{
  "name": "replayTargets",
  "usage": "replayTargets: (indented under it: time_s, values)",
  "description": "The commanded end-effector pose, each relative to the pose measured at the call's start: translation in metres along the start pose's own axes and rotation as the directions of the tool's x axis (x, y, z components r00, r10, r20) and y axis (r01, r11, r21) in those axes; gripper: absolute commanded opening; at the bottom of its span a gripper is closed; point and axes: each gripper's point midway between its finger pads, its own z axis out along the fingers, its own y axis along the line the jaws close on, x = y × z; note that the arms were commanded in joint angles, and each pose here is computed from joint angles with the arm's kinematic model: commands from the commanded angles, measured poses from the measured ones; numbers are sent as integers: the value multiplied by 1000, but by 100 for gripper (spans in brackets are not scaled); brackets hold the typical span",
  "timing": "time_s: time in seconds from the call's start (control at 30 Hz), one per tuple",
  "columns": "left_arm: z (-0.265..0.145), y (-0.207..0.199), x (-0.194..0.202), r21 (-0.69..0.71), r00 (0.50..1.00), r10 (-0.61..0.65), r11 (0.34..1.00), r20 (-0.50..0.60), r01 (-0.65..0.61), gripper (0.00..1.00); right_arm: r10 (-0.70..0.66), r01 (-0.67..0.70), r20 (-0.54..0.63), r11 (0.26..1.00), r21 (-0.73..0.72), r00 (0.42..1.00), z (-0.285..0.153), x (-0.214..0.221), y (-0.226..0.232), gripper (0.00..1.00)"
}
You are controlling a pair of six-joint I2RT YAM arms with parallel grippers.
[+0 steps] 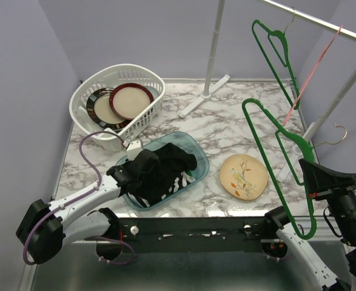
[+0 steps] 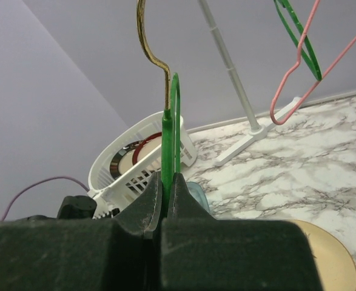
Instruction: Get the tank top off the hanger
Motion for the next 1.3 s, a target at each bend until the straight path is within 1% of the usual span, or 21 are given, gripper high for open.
replayTargets:
  time_s: [0.0,0.07,0.1,0.13,0.17,0.3,0.33,0.37,0.43,0.47,0.57,0.7,0.73,0.87,0.97,1.0,1.07,1.1,1.17,1.23,1.27]
  values:
    - [-3,-21,0,10,999,35,999,-23,-35,50,19,-19,1,999,-47,1000,10,-4,13,1]
    - [-8,-21,-16,-7,999,46,999,29,-46,50,24,-25,-4,998,-55,1000,14,-3,15,1]
    - [-14,-24,-26,-7,997,57,998,52,-56,54,26,-26,-8,998,-57,1000,15,-2,15,1]
    - [-19,-22,-39,-31,993,73,997,93,-71,65,26,-26,-8,998,-57,1000,16,-2,16,1]
    - [-25,-22,-48,-35,990,77,997,116,-74,71,25,-25,-16,998,-55,1000,18,-1,16,1]
    - [-64,-40,-95,-4,971,120,993,209,-122,87,24,-25,-29,998,-57,999,22,0,17,1]
    - [-71,-42,-103,2,966,128,991,226,-132,96,22,-24,-35,998,-52,999,25,1,17,1]
    - [-79,-43,-110,10,957,156,987,246,-163,99,22,-24,-40,998,-51,999,26,2,17,1]
    - [-96,-54,-127,56,940,175,978,291,-199,99,18,-21,-57,999,-44,998,33,4,17,1]
    - [-103,-57,-134,69,921,228,963,315,-262,99,16,-19,-65,999,-43,998,35,5,18,1]
    - [-119,-75,-148,145,880,278,924,385,-355,99,11,-14,-105,1000,-28,994,53,8,20,1]
    - [-130,-74,-164,104,802,364,881,473,-461,99,0,-2,-160,1000,-10,987,90,10,25,1]
    - [-130,-73,-166,96,791,372,877,486,-471,99,-3,5,-205,1000,11,979,109,19,23,1]
    - [-134,-65,-168,95,748,355,870,561,-485,99,-12,14,-204,1000,9,979,155,23,27,1]
    - [-126,-62,-160,114,741,342,865,579,-488,99,-15,29,-177,997,73,984,186,26,16,1]
    - [-129,-59,-160,113,745,344,866,571,-487,99,-31,53,-203,993,103,979,205,36,9,1]
    - [-132,-56,-161,116,752,321,879,575,-463,99,-57,68,-168,996,61,984,228,25,21,1]
    - [-132,-58,-160,128,752,314,876,580,-465,99,-99,108,-193,994,34,976,246,35,21,1]
    - [-137,-61,-159,163,750,296,867,591,-471,99,-131,134,-127,991,10,983,266,17,32,1]
    - [-140,-65,-157,193,753,280,860,596,-473,99,-193,202,-132,978,60,972,295,23,19,1]
    - [-141,-65,-158,198,752,276,859,598,-473,99,-210,215,-90,975,60,974,307,8,25,1]
